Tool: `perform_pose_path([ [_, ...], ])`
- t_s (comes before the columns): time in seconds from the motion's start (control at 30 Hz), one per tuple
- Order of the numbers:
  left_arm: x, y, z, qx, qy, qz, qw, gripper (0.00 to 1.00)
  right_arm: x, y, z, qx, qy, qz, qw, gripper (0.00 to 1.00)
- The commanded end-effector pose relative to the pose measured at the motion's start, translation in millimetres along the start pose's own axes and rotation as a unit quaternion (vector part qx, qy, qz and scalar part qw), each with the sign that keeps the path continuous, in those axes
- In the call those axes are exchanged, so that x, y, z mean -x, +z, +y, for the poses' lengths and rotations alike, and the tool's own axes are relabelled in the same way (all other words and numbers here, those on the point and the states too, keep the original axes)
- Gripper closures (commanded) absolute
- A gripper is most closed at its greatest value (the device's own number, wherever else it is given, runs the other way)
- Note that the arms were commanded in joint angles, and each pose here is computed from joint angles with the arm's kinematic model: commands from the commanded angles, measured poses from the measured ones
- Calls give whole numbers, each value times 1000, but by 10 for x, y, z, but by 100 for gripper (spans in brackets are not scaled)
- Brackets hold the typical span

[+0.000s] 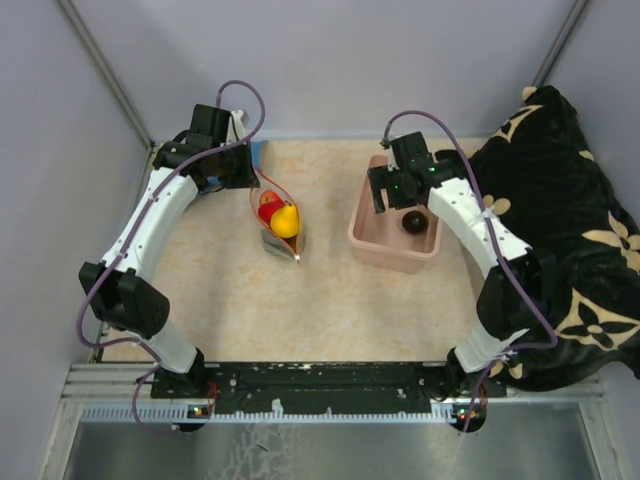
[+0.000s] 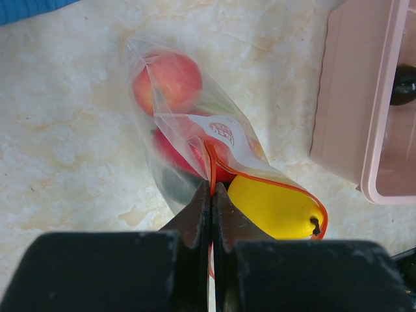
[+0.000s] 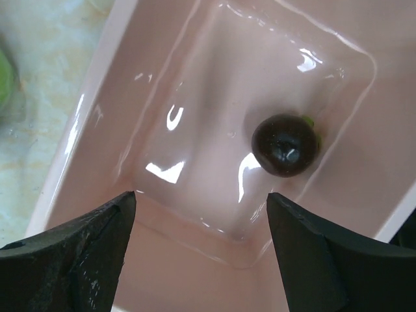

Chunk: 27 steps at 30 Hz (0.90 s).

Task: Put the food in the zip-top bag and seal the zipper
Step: Move the bin to the center of the board, then pick up the fake fruit from the bin.

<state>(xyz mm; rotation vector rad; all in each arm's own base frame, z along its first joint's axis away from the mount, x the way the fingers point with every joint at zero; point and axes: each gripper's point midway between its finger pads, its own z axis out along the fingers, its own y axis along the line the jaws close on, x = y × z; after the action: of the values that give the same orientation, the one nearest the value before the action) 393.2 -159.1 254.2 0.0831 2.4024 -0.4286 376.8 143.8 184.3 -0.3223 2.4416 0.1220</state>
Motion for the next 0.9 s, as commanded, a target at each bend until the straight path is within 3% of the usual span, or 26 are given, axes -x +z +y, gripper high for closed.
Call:
perform_pose_path([
  [0.0, 208, -176, -56, -10, 6, -37, 999, 100, 201, -108, 141, 16, 2, -26, 1000, 19],
  [0.2, 249, -172, -100, -20, 1, -41, 999, 100, 327, -291, 473, 32, -6, -62, 998, 19],
  [0.33, 244, -163, -107, -23, 0, -39, 999, 100, 243, -235, 154, -52, 8, -56, 997, 18],
  [0.53, 242, -159, -107, -24, 0, -39, 999, 100, 267, -283, -195, -111, 37, -65, 991, 17],
  [0.6, 243, -157, -109, -25, 0, -38, 999, 100, 326, -310, -200, -105, 42, -71, 991, 17],
  [0.73, 264, -153, -124, -28, 0, -42, 999, 100, 513, -427, 180, 2, 31, -110, 993, 18],
  [0.87, 320, -170, -153, -33, -2, -50, 998, 100, 421, -334, 57, -37, 45, -91, 994, 18],
])
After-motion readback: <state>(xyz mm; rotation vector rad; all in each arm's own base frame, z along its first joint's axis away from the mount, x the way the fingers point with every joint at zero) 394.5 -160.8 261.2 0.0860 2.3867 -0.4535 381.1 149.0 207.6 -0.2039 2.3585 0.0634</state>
